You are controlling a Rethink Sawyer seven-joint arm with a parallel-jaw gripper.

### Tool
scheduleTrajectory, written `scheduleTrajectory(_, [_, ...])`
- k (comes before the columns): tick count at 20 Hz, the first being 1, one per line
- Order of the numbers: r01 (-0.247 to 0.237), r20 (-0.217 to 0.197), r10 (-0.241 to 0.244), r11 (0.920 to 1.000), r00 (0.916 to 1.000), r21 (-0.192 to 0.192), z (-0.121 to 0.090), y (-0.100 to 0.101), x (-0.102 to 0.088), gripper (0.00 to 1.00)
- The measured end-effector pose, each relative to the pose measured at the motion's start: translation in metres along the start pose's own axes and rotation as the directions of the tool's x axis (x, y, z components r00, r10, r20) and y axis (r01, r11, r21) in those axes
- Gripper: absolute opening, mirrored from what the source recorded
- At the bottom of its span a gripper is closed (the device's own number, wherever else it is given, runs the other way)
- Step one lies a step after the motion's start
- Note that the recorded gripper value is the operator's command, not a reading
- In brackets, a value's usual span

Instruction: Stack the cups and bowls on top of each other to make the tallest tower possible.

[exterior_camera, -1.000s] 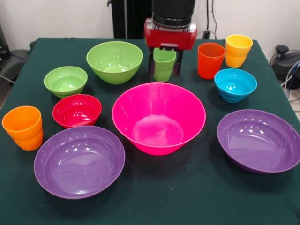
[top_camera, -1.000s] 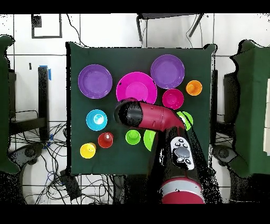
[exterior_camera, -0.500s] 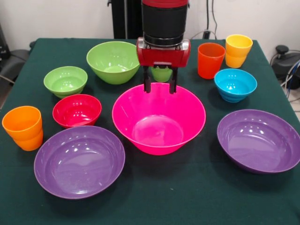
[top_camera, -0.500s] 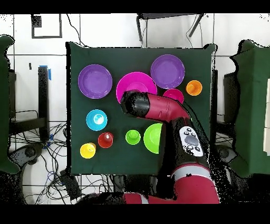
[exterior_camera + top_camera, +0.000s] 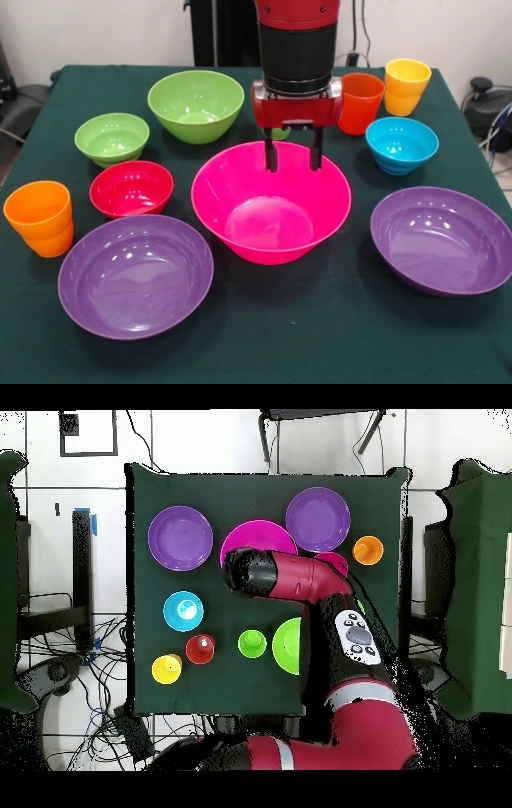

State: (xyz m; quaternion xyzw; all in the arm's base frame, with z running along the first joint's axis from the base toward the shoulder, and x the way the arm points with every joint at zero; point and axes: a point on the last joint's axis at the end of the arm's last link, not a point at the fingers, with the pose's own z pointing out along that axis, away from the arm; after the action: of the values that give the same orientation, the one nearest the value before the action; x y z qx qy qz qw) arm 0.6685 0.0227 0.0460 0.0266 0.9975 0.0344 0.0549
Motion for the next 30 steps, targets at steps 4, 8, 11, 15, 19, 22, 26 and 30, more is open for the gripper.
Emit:
scheduleTrajectory(4, [0.012,-0.025,-0.012,0.9999,0.9996,-0.011,0.001,0.004,0.000,1.00])
scheduleTrajectory(8, [0.020,-0.029,-0.020,0.9996,0.9994,-0.020,0.001,0.009,-0.002,1.00])
scheduleTrajectory(11, [0.023,-0.026,-0.024,0.9994,0.9994,-0.027,0.001,0.013,-0.003,1.00])
scheduleTrajectory(15, [0.026,-0.024,-0.027,0.9992,0.9993,-0.031,0.000,0.016,-0.004,1.00])
scheduleTrajectory(19, [0.034,-0.017,-0.034,0.9993,0.9993,-0.016,-0.006,0.018,-0.005,1.00])
scheduleTrajectory(22, [0.028,-0.003,-0.028,0.9996,0.9996,0.008,-0.018,0.022,-0.007,1.00])
scheduleTrajectory(26, [-0.025,0.032,0.023,0.9985,0.9992,0.050,-0.045,0.031,-0.012,1.00])
scheduleTrajectory(30, [-0.090,0.058,0.086,0.9930,0.9946,0.077,-0.065,0.038,-0.014,1.00])
